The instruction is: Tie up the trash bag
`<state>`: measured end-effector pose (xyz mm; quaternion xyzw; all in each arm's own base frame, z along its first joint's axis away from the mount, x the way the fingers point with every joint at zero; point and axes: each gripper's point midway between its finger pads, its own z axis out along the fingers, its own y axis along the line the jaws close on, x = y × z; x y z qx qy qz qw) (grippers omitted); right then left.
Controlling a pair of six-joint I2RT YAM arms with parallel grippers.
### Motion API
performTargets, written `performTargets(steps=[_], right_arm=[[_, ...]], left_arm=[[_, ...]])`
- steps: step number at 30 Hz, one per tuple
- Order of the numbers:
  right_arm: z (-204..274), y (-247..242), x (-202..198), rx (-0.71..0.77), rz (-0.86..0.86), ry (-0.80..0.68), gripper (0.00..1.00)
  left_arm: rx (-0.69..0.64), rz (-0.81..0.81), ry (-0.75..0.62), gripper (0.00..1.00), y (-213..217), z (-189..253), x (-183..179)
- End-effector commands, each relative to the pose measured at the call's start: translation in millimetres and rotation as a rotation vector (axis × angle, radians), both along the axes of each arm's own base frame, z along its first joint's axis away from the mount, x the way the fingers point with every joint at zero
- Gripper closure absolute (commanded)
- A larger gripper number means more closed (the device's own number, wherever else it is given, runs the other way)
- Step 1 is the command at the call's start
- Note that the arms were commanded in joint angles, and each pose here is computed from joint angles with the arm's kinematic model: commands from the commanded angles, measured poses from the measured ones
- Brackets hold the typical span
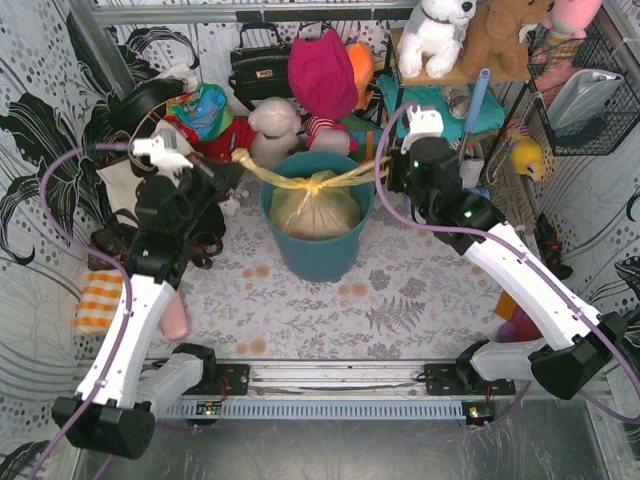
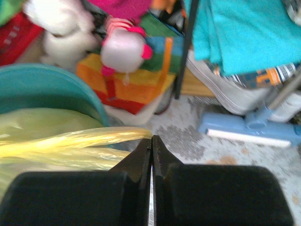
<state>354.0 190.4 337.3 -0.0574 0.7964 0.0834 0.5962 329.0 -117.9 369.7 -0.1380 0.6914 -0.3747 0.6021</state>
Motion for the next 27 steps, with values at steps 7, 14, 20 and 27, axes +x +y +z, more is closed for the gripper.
performTargets(steps=[7,14,20,27], right_arm=[[173.2,101.2,-24.7,0.413,0.521,-0.289,1.0],[208.1,130.4,-44.9,0.565,0.722,-0.357,1.0],[146.3,137.1,-28.4,0.572,0.666,-0.247,1.0],[115.0,134.9,-24.4,0.589,0.623,-0.196,1.0]], left_arm=[[-0.023,-0.465,-0.485,1.0,-85.7,171.4,-28.5],[-0.053,-0.657,-0.512,1.0,-136.0,182.9,-42.0],[-0.052,-0.568,-0.379,1.0,-132.3,135.6,-19.2],[-0.067,-0.506,-0.29,1.0,-126.3,91.3,-11.1]])
